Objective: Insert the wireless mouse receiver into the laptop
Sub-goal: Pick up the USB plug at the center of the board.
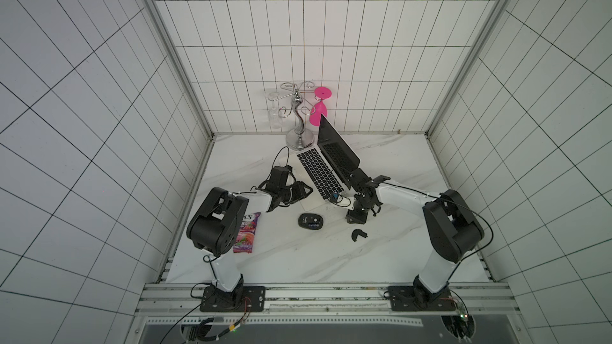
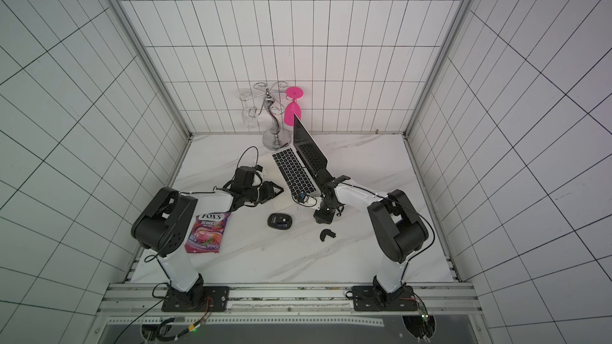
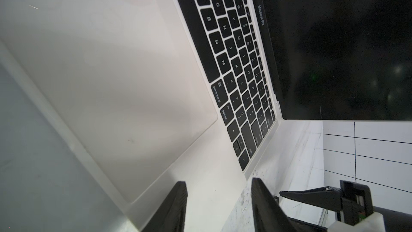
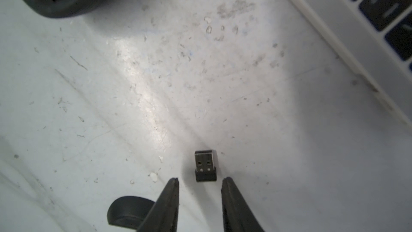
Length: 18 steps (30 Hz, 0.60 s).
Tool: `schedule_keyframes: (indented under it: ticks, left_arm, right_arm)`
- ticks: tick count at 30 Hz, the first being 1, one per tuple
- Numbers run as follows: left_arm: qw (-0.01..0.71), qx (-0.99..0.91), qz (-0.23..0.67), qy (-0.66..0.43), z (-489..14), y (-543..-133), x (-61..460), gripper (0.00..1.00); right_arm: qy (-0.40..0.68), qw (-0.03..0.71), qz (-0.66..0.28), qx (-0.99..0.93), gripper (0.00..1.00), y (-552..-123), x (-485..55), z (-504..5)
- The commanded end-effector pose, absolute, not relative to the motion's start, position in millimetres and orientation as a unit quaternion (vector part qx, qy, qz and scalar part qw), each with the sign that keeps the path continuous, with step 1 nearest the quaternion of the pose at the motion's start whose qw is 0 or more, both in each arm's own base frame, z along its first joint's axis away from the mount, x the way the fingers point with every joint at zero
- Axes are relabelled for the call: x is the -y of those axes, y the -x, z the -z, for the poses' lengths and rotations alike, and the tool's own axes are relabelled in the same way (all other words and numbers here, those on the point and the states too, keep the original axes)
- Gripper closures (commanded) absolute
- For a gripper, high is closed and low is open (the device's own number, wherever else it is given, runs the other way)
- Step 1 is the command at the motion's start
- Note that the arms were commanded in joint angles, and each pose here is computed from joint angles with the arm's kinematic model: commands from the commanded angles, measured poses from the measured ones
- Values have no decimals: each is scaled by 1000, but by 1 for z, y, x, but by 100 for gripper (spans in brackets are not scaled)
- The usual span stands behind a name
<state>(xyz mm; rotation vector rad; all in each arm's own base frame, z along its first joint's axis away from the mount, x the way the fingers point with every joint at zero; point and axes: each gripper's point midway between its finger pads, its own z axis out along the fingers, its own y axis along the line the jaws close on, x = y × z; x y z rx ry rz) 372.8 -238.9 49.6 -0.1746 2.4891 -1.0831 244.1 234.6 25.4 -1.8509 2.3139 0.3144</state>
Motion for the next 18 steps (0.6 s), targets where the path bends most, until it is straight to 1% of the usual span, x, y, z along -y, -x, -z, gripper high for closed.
schedule_keyframes:
  ticks: [1, 14, 18]
  left_arm:
    - [204, -895, 392, 60, -46, -376, 240, 52]
    - [199, -895, 394, 64, -42, -373, 239, 54]
    - [199, -895, 394, 64, -42, -374, 238, 54]
  right_arm:
    - [635, 72, -94, -763, 66, -243, -237, -21]
    - [643, 49, -53, -763, 76, -240, -230, -1]
    - [646, 41, -39, -761, 75, -237, -227, 5]
